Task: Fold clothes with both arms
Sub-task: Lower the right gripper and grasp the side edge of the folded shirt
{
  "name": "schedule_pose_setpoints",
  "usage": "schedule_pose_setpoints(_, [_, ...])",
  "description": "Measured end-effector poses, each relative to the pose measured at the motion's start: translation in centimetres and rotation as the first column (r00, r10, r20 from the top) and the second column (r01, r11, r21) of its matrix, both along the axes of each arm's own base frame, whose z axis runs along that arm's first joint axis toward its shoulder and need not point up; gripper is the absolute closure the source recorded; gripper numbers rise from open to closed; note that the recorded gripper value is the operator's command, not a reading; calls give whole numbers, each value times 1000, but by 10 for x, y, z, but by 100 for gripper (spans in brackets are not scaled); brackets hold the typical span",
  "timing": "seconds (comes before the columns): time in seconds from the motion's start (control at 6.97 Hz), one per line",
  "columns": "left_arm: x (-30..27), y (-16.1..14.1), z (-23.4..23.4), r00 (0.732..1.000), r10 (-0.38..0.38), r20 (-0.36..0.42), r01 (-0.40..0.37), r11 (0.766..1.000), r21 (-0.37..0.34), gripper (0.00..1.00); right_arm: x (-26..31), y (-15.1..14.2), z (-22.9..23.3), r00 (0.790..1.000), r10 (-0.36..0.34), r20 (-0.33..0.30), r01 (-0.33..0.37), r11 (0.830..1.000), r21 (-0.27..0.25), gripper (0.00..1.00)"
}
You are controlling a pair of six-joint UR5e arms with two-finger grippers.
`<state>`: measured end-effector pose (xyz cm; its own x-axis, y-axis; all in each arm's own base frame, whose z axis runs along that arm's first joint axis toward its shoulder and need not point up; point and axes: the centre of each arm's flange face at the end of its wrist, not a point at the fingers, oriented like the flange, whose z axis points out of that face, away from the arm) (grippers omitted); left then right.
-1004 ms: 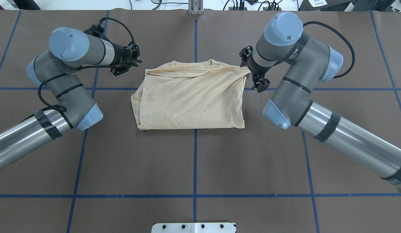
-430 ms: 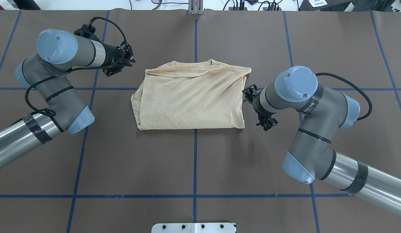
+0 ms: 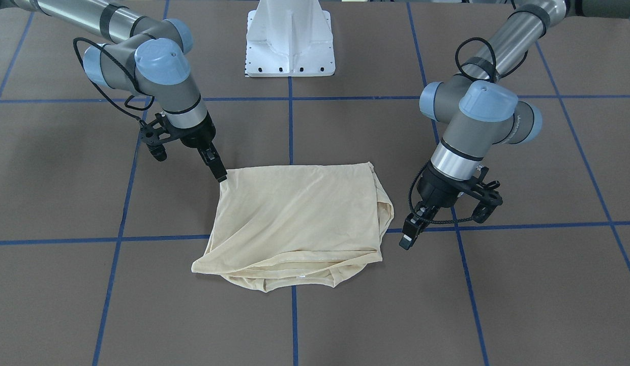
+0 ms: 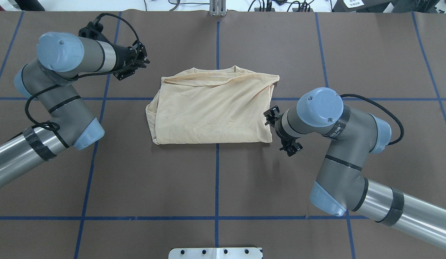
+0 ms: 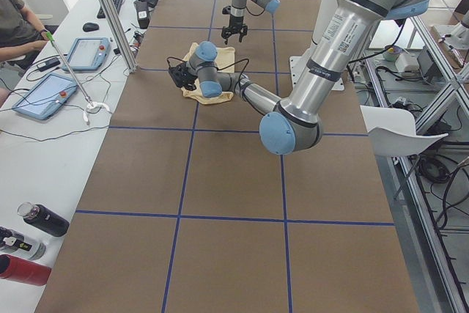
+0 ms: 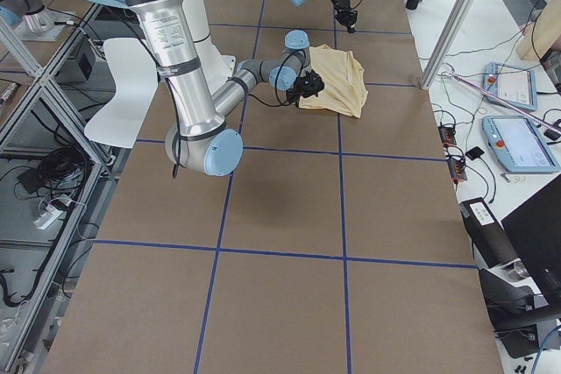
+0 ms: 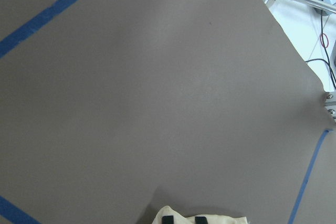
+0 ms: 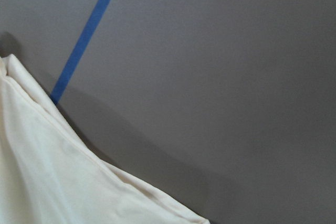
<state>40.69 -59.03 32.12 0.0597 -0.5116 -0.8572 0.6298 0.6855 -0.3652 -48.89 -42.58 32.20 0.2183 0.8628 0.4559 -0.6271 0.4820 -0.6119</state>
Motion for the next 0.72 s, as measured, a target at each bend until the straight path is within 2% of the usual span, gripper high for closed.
schedule_pose_setpoints(0.14, [-1, 0, -1, 1000, -2, -1, 2, 1000, 2, 74, -4, 0, 4, 1000, 0, -7, 0, 1000, -8, 22])
schedule_pose_setpoints(0.29, [-1, 1, -1, 1000, -3, 0, 3, 1000, 2, 74, -7, 0, 6, 1000, -1, -11, 1, 1000, -12, 23])
schedule_pose_setpoints(0.43, [-1, 1, 0, 1000, -4, 0, 4, 1000, 2, 74, -10, -1, 6, 1000, -2, -13, 2, 1000, -14, 28])
schedule_pose_setpoints(0.57, [-1, 1, 1, 1000, -4, 2, 4, 1000, 1, 74, -13, -2, 5, 1000, -3, -14, 3, 1000, -14, 47])
schedule_pose_setpoints(0.72, [-2, 1, 3, 1000, -5, 5, 5, 1000, -2, 74, -16, -3, 2, 1000, -3, -12, 3, 1000, -13, 99])
